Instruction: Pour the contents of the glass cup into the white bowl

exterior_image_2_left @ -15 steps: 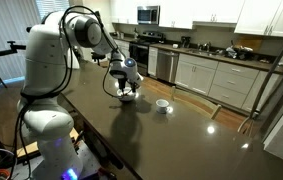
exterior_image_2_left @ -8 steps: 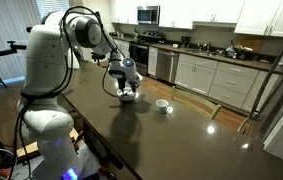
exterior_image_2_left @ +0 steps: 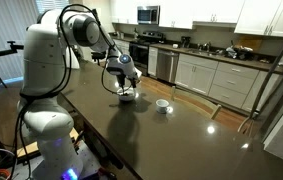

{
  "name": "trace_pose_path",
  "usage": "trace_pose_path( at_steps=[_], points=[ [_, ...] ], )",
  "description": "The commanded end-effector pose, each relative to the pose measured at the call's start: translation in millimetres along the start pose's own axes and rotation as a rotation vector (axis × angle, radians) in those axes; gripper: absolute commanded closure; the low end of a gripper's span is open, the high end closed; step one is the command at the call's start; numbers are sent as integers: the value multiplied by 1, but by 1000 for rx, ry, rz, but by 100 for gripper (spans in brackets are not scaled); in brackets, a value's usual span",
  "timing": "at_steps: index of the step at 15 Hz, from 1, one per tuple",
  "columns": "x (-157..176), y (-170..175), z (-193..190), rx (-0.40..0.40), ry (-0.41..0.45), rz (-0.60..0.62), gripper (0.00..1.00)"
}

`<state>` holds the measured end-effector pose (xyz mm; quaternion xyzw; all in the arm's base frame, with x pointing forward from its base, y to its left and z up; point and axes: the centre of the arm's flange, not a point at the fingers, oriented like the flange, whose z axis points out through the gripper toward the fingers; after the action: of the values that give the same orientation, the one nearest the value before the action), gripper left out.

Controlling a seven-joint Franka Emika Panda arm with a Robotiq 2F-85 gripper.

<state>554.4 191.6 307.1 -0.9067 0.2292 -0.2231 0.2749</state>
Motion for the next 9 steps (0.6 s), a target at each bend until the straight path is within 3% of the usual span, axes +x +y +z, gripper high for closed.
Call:
trace_pose_path(
  at_steps=[1, 5, 6, 9],
  points=[
    [-11, 4, -13, 31, 37, -26, 41],
    [-18, 6, -15, 43, 42, -32, 41],
    [-12, -8, -7, 22, 18, -18, 16],
    [-12, -7, -8, 24, 18, -19, 16]
  ],
)
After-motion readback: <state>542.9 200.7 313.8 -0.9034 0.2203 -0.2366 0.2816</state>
